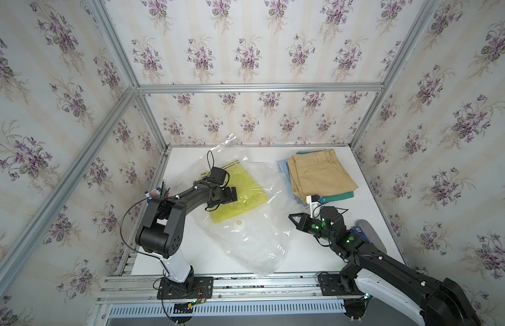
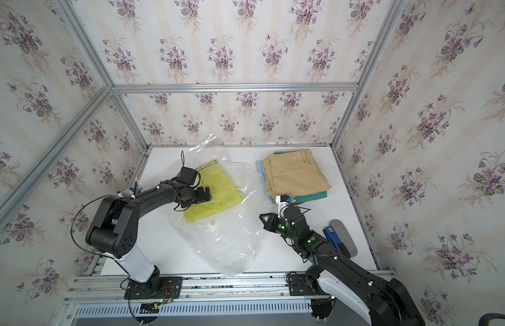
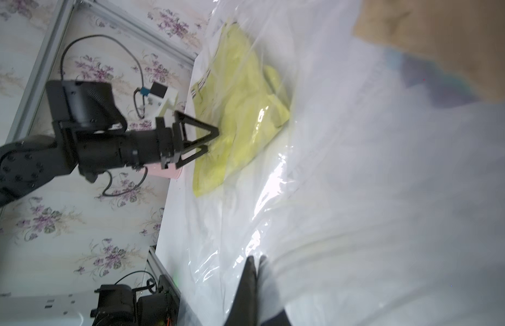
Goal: Take the trousers out of the vacuum bag
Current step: Adjust the vacuum bag at the center of the board.
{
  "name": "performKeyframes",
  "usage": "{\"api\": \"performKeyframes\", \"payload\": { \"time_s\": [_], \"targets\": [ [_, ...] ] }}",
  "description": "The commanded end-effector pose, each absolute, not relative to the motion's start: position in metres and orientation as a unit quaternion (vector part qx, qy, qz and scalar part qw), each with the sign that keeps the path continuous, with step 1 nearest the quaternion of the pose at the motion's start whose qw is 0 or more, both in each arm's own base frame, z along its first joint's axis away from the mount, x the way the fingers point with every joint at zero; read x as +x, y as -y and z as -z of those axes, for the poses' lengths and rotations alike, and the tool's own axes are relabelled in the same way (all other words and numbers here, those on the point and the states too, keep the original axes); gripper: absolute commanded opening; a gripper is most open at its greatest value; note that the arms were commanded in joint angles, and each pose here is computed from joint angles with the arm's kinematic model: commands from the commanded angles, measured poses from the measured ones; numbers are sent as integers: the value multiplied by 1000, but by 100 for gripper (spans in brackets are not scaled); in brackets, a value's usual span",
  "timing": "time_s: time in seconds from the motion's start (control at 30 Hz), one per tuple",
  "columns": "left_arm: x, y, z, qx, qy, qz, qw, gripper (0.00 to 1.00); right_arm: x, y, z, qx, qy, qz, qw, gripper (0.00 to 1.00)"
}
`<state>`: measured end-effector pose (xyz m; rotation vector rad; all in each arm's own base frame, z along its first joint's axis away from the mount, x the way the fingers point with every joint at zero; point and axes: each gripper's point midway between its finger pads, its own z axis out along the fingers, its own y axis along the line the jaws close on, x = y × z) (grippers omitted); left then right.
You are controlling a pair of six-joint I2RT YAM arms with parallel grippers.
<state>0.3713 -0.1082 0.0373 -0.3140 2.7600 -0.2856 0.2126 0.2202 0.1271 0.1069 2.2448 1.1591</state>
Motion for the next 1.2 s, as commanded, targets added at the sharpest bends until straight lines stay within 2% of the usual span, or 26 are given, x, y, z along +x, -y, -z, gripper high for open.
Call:
{"api": "performKeyframes", "payload": {
  "time_s": [0.0, 0.33, 0.7, 1.17],
  "targets": [
    [373, 107, -34, -116, -976, 95, 160, 100, 212, -234, -142, 51, -829, -448, 332, 0],
    [378, 100, -36, -129, -976, 79, 156, 100, 172, -303, -156, -28, -830, -453, 324, 0],
    [391, 103, -74, -111, -970, 88, 197, 100, 149, -364, -172, -109, -835, -418, 341, 0],
    [386, 128, -142, -65, -952, 172, 245, 100, 157, -358, -174, -99, -838, -379, 380, 0]
  ]
}}
